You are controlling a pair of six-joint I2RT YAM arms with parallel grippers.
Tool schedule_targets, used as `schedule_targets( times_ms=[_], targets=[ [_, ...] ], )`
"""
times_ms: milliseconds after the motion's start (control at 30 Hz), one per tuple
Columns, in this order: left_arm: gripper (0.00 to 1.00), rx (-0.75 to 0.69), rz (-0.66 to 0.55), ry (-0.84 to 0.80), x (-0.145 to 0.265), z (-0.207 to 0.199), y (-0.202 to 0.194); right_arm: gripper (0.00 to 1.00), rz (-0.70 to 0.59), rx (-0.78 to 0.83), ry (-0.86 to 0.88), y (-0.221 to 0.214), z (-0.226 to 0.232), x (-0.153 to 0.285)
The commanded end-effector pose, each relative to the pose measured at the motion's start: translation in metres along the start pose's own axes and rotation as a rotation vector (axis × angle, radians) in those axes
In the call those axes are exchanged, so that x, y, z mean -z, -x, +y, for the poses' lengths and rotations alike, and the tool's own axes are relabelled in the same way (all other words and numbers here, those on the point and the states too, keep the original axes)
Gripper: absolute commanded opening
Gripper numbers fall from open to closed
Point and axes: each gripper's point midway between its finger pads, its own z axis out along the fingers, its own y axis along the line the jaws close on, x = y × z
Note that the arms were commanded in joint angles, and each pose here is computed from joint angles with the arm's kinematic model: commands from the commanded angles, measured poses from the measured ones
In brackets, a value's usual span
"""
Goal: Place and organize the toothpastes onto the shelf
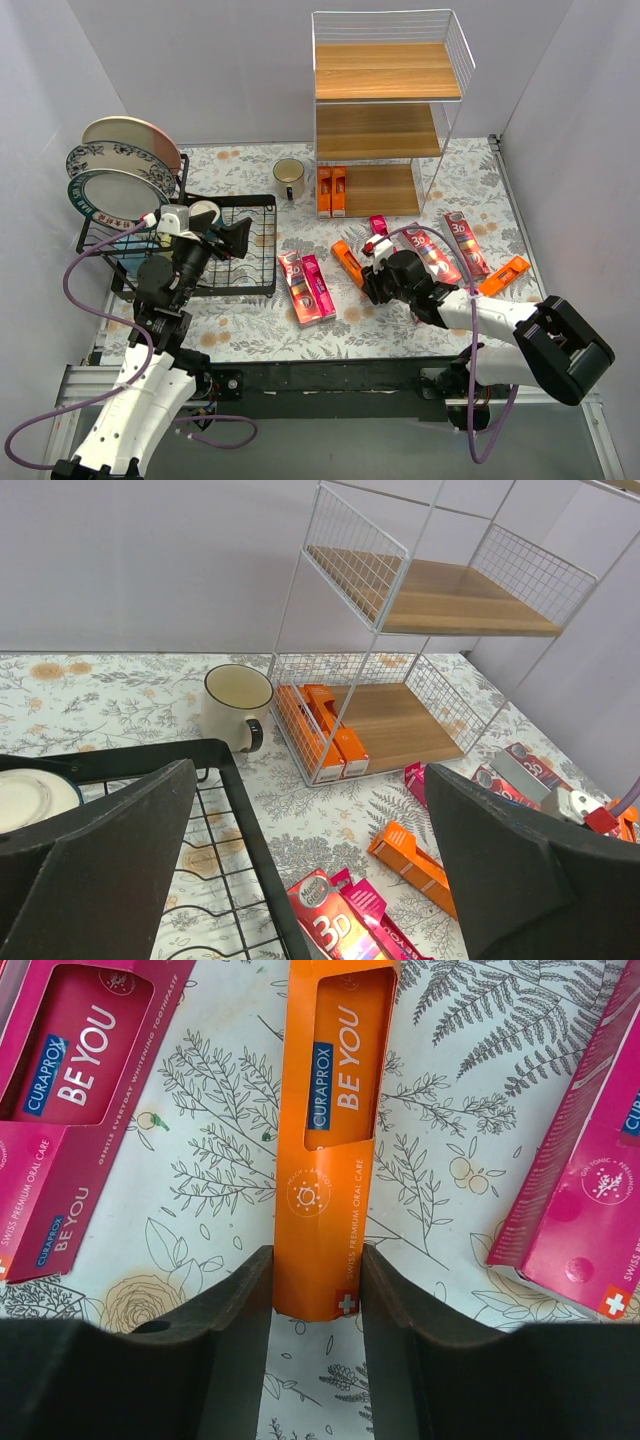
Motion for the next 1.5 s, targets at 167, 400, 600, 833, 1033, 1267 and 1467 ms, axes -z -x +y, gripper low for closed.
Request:
schedule_targets(
  times_ms=[167,400,600,833,1033,1267,1467],
  targets=[
    [0.98,-0.003,-0.001,-0.016,-0.001,-0.003,0.001,0.36,-0.095,-0.012,-0.041,0.031,-0.004,0.017],
    [0.98,-0.003,-0.007,-0.018,0.0,-0.004,0.003,0.34,-0.187,-0.112,-0.241,0.081,-0.035,0.025],
    [0.98,-0.004,-0.017,-0.021,0.002,-0.005,0.006,0.34,-0.258,-0.199,-0.389,0.12,-0.064,0.014],
    [0.98,-0.006,-0.026,-0.019,0.004,-0.005,0.008,0.34,-0.322,-0.261,-0.416,0.154,-0.094,-0.031],
    [0.98,-0.008,-0.028,-0.015,0.005,-0.004,0.009,0.34,-0.374,-0.274,-0.414,0.177,-0.113,-0.066],
    [0.98,-0.01,-0.029,-0.014,0.005,-0.004,0.009,0.35,-0.376,-0.291,-0.421,0.188,-0.125,-0.097],
    [0.98,-0.009,-0.025,-0.012,0.004,-0.004,0.008,0.36,-0.361,-0.337,-0.445,0.188,-0.132,-0.116]
  ],
)
